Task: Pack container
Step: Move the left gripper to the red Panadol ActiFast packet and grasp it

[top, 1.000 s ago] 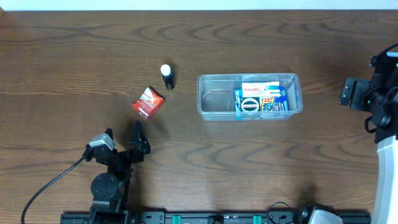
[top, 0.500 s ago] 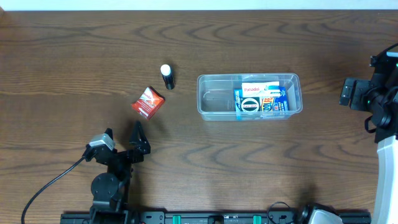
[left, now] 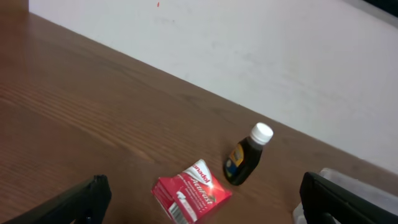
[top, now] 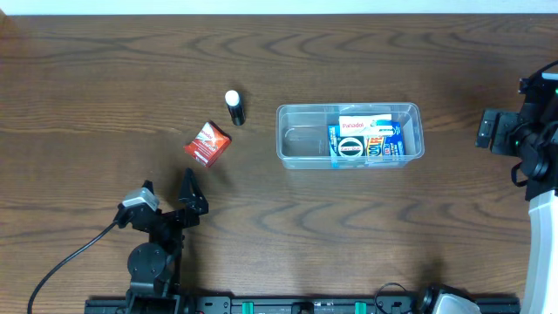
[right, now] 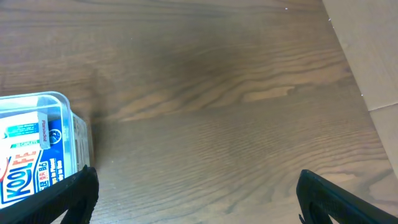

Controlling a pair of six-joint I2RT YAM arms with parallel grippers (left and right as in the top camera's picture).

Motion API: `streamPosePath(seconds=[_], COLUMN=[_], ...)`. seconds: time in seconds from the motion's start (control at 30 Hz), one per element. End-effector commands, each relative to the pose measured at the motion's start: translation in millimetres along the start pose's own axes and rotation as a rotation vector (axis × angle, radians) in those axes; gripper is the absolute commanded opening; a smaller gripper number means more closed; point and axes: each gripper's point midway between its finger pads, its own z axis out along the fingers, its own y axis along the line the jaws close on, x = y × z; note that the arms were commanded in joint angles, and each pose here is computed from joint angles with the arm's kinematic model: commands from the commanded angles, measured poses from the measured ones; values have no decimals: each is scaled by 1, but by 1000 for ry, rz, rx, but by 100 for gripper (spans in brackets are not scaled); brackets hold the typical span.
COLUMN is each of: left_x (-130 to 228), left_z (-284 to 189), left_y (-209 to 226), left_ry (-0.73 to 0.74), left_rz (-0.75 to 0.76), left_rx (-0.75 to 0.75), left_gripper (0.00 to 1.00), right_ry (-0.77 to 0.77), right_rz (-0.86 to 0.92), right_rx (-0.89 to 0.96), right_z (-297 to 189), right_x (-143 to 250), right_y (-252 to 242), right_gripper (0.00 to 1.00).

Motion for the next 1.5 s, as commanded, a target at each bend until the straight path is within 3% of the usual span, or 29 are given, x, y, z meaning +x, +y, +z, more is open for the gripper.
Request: streamPosePath(seconds=[0.0, 0.27, 0.53, 0.67, 0.83, 1.2, 1.47], left_x=[5, -46, -46, -44, -31, 4, 35], left_z=[-2, -2, 42, 79, 118, 124, 129], left_y=[-3, -27, -36, -39, -37, -27, -26], left_ry=[56, 222, 785, 933, 954, 1108, 1195], left_rz=[144, 309, 388, 411, 465, 775, 615], left_rx=[12, -18, -170, -227, -224, -25, 210], left_gripper=[98, 98, 98, 98, 98, 98, 98], right_ry=[-3, -3, -3, -3, -3, -3, -3], right_rz=[28, 28, 28, 28, 28, 28, 28], right_rx=[2, 2, 2, 2, 2, 2, 2], right_z=[-1, -1, -1, -1, -1, -1, -1], right_x=[-2, -2, -2, -2, -2, -2, -2], right_y=[-2, -2, -2, -2, -2, -2, -2], right_gripper=[99, 99, 99, 99, 99, 99, 99])
